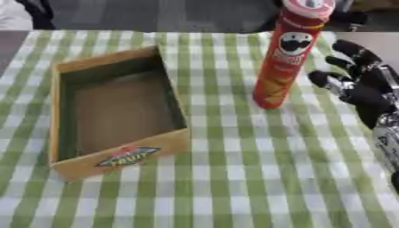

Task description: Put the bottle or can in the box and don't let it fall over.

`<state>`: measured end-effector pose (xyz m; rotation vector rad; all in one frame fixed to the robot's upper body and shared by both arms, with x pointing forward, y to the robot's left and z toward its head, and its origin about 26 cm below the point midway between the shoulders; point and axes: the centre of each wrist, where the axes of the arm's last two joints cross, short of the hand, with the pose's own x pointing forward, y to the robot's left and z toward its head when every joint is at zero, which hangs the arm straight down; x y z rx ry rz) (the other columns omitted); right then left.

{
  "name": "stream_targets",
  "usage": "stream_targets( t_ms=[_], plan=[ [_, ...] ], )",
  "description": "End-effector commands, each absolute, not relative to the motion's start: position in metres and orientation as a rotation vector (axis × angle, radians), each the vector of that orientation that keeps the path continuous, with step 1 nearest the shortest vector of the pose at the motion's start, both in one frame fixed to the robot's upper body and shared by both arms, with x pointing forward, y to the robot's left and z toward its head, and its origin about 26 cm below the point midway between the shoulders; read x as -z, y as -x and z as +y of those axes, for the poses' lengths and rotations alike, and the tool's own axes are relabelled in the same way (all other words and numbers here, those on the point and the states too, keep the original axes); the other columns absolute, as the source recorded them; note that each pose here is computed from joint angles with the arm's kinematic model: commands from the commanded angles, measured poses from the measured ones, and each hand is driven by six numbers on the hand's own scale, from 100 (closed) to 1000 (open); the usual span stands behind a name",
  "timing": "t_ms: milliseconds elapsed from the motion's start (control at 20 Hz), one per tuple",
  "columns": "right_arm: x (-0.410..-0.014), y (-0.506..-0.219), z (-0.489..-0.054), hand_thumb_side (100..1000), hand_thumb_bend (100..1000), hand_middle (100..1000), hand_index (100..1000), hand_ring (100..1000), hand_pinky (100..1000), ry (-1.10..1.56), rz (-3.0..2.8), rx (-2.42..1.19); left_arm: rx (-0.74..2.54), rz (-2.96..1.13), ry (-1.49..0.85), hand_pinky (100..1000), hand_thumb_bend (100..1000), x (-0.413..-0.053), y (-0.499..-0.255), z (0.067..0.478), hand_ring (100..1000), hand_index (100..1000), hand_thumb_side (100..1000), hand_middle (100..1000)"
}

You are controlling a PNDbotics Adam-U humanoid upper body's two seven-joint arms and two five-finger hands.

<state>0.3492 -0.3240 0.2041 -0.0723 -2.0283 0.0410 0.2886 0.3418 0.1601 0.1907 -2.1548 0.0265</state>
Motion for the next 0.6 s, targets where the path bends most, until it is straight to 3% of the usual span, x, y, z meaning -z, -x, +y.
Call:
stream_targets(
  t_ms=[50, 600],
  plan=[
    [-0.217, -0.353, -0.322, 123, 712, 911, 858, 891, 785, 0.050, -2.062, -0.049, -0.004, -2.172, -0.186, 882, 291, -0.166, -0.288, 0.341, 922, 860, 577, 797],
    [-0.231, -0.365, -0.311, 183, 723, 919, 862, 900, 788, -0.027, -2.111, -0.063, -0.010, -2.171, -0.177, 883, 279, -0.166, -0.289, 0.340, 919, 858, 583, 797]
  ],
)
